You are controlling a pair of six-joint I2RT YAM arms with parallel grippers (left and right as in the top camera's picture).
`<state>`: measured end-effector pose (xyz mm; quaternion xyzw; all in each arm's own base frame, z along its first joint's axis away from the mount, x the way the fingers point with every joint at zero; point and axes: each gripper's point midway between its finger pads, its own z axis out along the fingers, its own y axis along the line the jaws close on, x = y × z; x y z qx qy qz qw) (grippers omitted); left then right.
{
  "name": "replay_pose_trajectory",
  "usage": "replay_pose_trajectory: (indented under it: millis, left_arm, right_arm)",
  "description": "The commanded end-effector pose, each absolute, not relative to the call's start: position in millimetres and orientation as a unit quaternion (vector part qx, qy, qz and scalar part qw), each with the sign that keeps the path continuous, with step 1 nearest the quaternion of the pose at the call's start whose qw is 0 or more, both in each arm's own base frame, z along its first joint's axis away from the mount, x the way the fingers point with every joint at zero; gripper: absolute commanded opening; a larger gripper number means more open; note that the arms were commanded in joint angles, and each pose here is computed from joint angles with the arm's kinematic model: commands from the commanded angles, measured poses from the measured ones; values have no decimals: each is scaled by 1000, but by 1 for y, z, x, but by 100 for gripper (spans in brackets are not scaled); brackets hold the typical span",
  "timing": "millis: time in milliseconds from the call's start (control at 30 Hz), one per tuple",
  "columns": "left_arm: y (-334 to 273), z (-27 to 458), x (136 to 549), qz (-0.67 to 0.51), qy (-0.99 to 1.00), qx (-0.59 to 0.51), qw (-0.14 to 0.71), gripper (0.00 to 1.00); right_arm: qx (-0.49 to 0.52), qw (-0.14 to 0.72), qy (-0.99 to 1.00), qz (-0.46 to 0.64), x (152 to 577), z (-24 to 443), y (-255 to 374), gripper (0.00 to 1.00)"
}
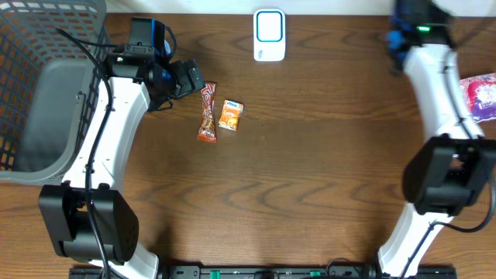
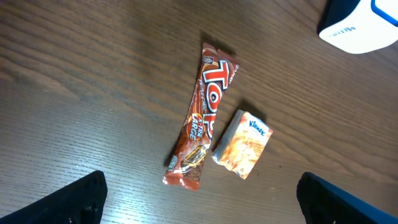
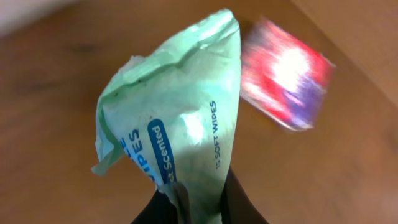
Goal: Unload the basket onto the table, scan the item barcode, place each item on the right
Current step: 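Carry mint pack right and drop it beside wipes pack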
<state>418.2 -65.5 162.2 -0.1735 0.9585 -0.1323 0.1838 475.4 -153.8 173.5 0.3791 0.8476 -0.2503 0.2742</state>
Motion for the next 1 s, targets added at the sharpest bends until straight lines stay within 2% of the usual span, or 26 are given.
replay_pose_trajectory:
  millis: [0,200,400,600,733,767,800,967]
  left_arm:
    - [-65,164,420,-133,958,-171,186,98]
    - [-65,164,420,-133,958,-171,186,98]
    - [-66,164,420,-133,958,-171,186,98]
    - [-65,164,420,-133,958,-171,186,98]
    - [-65,164,420,-133,958,-171,186,98]
    - [-66,164,420,-133,958,-171,186,98]
    - [-66,164,420,-133,958,-171,186,98]
    - [-65,164,420,-133,958,-171,186,98]
  right_arm:
    - [519,252,785,-226,447,157,-201,1]
    - [610,167,758,-159,405,114,-256,1]
    - [648,110,732,-179,364,85,-297,1]
    - [673,80,711,-186,343,52,-325,1]
    - [678,71,707,-188,341,32,-333,2]
    - [679,73,705,-188,341,29,-335,4]
    - [680,77,705,-184,345,24,-337,12]
    - [645,118,747,-111,386,9,-335,13]
